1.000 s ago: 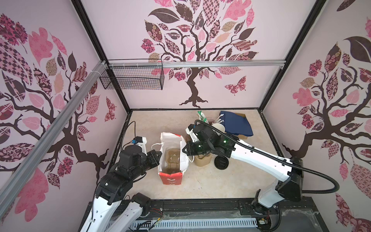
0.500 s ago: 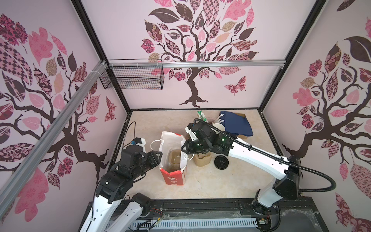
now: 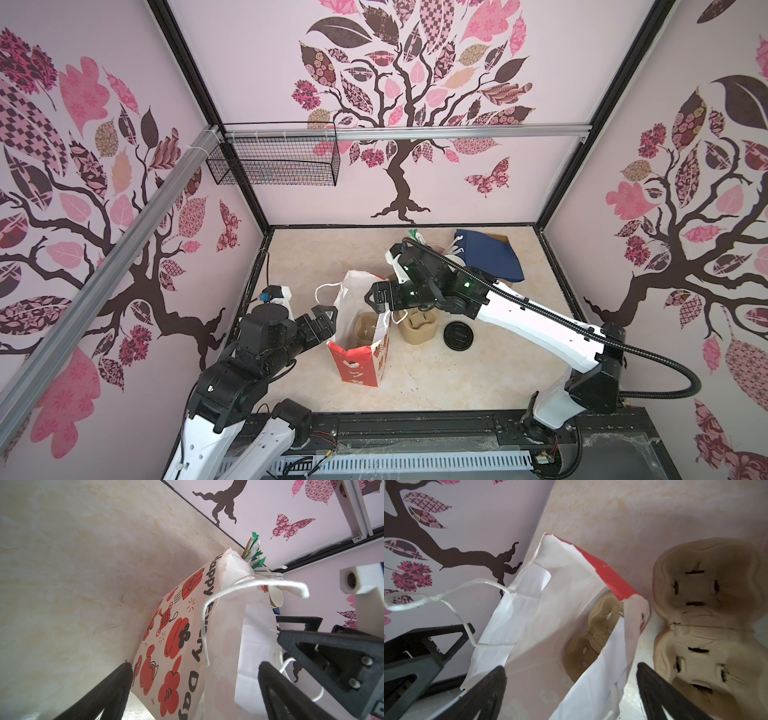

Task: Pack a coffee takeout order
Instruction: Shake the takeout bag at the center of the table, then rotate the takeout bag at the center of the table.

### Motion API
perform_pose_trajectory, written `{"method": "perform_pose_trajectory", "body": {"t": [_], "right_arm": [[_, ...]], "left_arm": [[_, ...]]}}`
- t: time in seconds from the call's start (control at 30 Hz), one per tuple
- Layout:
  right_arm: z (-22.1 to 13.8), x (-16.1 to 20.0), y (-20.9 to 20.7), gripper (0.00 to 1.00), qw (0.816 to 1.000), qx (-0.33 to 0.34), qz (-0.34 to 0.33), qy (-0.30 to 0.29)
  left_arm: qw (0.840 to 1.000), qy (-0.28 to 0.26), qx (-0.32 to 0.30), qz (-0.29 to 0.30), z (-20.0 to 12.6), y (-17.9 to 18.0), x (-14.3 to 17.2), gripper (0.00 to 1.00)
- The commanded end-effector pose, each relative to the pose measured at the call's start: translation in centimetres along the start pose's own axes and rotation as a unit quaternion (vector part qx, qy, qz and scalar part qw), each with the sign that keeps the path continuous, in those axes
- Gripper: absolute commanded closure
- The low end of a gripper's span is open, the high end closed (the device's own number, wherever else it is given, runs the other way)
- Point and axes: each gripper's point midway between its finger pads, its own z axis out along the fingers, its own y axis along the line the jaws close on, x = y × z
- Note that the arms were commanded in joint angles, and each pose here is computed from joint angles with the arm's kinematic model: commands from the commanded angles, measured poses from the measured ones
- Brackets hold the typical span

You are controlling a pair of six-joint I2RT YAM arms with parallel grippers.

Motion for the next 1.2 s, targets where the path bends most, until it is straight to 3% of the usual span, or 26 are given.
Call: {"method": "perform_pose_trajectory", "body": {"t": [0.0,0.17,0.37,0.63,0.7,0.97,1.17], "right_arm": [[-3.7,-2.7,0.3,0.00,0.998,0.008,-0.025,-0.050],[-5.6,-3.2,-0.9,0.00,0.997,0.027,-0.027,-0.063],[-8.1,-2.2,-5.4,0.00,0.993,0.078,-0.014,-0.089],[-9.6,1.2,-8.4,0.00,0.989,0.084,0.034,-0.113],[-9.8,1.6,-8.9,0.00,0.988,0.084,0.044,-0.118],[-11.0,2.0,-9.8,0.00,0.984,0.091,0.057,-0.140],[-11.5,2.0,-10.0,0.00,0.982,0.086,0.065,-0.155]], "left_arm": [[0.999,-0.019,0.014,0.030,-0.9,-1.1,-1.3,0.02],[0.996,-0.002,0.000,0.094,-0.9,-1.6,-1.8,0.02],[0.984,0.043,-0.015,0.173,0.0,-2.1,-1.5,0.02],[0.974,0.083,-0.022,0.210,2.2,-2.3,-1.1,0.02],[0.974,0.083,-0.024,0.208,2.8,-2.3,-1.2,0.08],[0.978,0.092,-0.007,0.190,4.5,-2.7,-0.8,0.50],[0.977,0.096,-0.020,0.187,4.9,-2.0,-0.5,0.67]]}}
